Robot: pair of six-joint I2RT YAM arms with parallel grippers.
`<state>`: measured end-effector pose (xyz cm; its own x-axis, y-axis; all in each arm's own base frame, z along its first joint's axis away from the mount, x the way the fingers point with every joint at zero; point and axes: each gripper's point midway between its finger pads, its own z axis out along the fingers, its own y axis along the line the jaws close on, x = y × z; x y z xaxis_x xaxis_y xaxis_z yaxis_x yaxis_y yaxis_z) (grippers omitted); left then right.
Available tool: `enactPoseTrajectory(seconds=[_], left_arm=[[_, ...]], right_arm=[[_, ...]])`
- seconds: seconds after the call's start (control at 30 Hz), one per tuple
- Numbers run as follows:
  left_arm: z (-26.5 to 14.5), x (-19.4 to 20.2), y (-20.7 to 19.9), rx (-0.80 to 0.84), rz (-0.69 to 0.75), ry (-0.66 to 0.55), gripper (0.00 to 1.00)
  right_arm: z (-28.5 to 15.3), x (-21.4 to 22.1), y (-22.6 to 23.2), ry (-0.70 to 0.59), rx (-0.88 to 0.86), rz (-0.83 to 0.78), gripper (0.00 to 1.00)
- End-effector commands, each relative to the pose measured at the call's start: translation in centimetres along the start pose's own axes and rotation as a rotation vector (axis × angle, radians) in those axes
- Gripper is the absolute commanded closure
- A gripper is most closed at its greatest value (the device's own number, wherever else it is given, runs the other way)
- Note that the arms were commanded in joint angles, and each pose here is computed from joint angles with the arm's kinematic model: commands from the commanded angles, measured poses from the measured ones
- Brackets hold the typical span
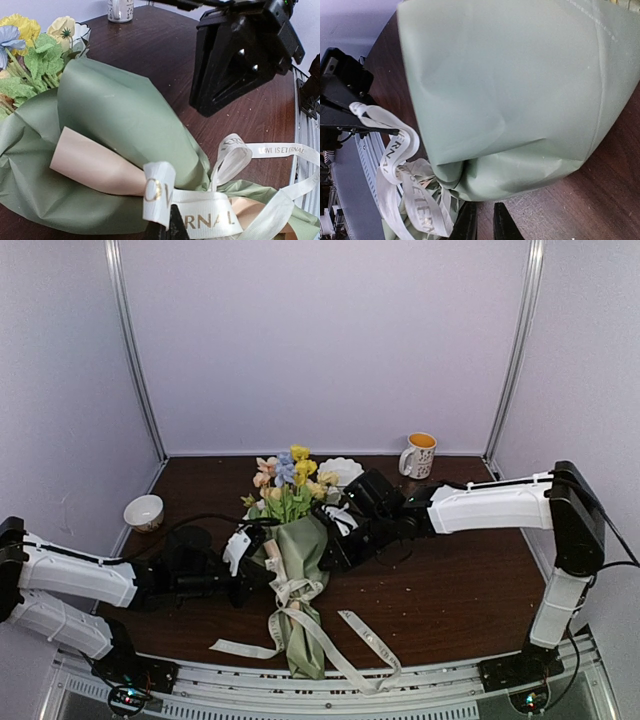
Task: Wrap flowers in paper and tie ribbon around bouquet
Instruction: Cross the half-tied ribbon over the folded bouquet.
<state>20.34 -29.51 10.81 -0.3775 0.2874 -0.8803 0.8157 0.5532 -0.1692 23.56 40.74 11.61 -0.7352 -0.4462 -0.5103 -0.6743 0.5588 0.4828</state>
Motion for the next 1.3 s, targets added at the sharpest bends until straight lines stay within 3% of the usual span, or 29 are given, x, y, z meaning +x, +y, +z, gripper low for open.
enactPoseTrajectory(seconds=[0.0,0.37,0.93,1.27], left_arm=[[-0.2,-0.4,0.3,-0.011,0.007,-0.023,1.00],[0.1,-0.5,0.1,0.000,0.007,-0.015,1.00],[0.7,-0.6,1.2,-0.041,-0.005,0.006,1.00],[1.2,-0.5,1.1,-0.020,-0.014,0.011,1.00]], right_arm=[[1.9,0.3,1.5,0.041,-0.079,-0.031,0.88],[3.3,0.6,5.8,0.065,-0.346,-0.065,0.87],[5.2,1.4,6.3,0.119,-0.389,-0.239,0.74],[5.9,2.7,8.2,0.157,-0.455,-0.313,0.77]])
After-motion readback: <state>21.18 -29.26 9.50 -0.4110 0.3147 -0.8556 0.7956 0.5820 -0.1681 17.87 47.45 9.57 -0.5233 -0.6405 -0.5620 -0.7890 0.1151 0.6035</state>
